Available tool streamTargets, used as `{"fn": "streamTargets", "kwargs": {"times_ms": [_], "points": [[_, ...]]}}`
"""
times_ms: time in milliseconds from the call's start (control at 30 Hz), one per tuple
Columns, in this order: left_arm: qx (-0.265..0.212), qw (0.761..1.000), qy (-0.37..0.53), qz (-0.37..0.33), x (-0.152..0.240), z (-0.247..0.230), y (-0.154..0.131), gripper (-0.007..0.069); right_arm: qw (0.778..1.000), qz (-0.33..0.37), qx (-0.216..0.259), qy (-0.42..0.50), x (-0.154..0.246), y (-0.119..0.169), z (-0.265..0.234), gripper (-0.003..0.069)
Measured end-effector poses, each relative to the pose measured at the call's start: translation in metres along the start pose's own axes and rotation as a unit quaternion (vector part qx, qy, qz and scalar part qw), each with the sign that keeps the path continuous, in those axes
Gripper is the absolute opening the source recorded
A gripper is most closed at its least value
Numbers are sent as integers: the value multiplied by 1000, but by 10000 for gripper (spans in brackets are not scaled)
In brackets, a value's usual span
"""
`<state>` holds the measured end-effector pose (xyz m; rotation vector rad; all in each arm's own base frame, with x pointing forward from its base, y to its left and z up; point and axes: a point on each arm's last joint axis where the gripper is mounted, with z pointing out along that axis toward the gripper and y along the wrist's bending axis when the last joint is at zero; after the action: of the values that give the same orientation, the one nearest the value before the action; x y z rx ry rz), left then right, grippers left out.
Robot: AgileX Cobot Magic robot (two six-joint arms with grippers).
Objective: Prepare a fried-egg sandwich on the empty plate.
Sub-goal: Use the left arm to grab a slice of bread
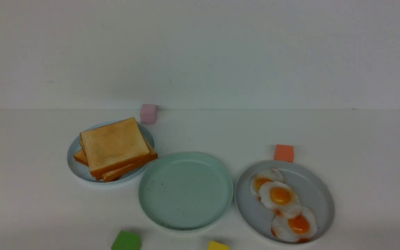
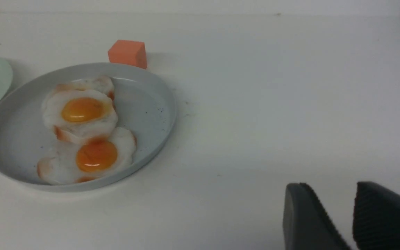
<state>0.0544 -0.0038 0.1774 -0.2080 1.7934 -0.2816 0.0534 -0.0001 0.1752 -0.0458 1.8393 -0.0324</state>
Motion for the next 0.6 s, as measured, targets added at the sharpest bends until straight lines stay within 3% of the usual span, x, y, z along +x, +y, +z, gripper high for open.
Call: {"fn": "streamTargets", "kwargs": {"times_ms": [100, 133, 300, 600], "points": [[18, 999, -36, -12, -7, 0, -3, 238, 999, -16, 6, -34, -5, -1, 0, 242], [22, 999, -46, -15, -8, 0, -4, 238, 998, -21, 27, -54, -10, -1, 0, 242], [31, 997, -69, -17, -13, -1, -5, 238, 987, -50, 14, -152, -27, -1, -4, 242], [42, 995, -89, -34, -16, -2, -7, 238, 980, -22, 7, -200, -35, 0, -7, 242]]}}
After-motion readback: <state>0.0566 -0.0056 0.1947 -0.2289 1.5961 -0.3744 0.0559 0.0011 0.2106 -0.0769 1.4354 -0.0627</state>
